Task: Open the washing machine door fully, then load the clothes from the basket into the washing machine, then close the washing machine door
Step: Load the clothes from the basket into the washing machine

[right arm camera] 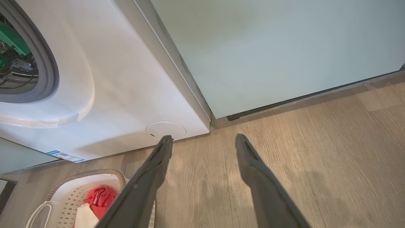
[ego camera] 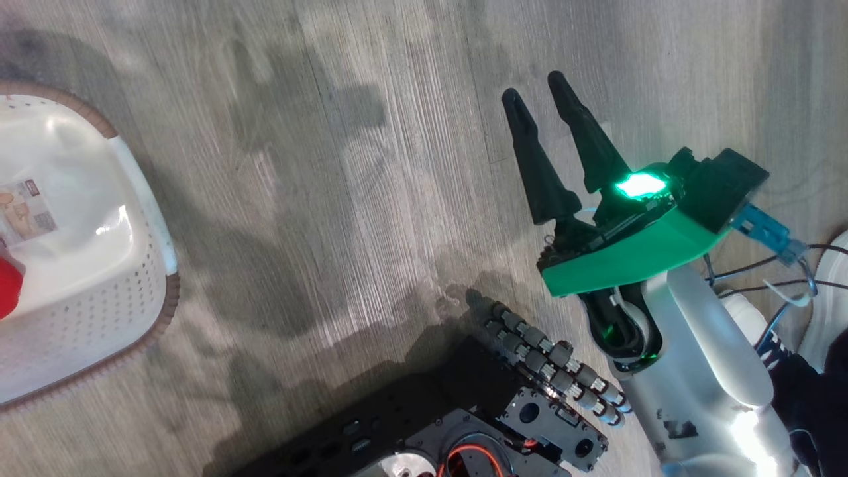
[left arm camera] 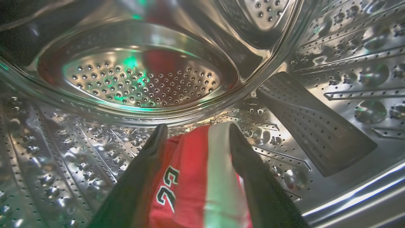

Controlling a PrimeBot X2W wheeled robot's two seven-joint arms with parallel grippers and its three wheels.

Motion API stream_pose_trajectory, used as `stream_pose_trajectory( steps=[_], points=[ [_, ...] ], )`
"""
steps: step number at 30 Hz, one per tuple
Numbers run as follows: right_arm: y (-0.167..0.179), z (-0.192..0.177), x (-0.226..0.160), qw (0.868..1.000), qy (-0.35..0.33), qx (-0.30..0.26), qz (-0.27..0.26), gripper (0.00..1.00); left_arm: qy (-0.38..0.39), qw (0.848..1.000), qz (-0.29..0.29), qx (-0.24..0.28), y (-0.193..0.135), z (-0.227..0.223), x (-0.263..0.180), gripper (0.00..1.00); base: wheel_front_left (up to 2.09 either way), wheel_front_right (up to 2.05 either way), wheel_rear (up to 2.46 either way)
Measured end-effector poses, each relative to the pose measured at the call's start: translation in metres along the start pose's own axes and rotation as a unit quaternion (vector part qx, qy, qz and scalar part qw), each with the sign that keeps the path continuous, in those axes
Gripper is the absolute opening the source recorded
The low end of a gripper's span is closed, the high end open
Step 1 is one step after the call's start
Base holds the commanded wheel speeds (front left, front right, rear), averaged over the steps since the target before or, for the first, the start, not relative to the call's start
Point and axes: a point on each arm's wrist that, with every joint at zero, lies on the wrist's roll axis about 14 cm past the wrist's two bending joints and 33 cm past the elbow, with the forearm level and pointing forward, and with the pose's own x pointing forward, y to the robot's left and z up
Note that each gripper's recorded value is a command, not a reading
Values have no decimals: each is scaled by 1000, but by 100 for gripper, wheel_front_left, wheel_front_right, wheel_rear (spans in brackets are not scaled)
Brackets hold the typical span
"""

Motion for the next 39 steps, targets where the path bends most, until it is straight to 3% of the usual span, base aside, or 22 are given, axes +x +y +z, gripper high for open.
stream_pose_trajectory(
  steps=[8,19,30,39],
  points=[
    [10,20,5,999,-24,-12,18,100,-25,999,-19,-7,-15,22,-7,100,0,0,0],
    [27,56,0,996,-70,-44,40,100,-6,998,-42,-39,-35,37,-58,100,0,0,0],
    [53,88,-32,989,-114,-68,64,100,-12,997,-64,-46,-54,80,-154,100,0,0,0],
    [75,106,-63,983,-143,-74,89,100,-12,998,-40,-37,-59,85,-262,100,0,0,0]
  ],
)
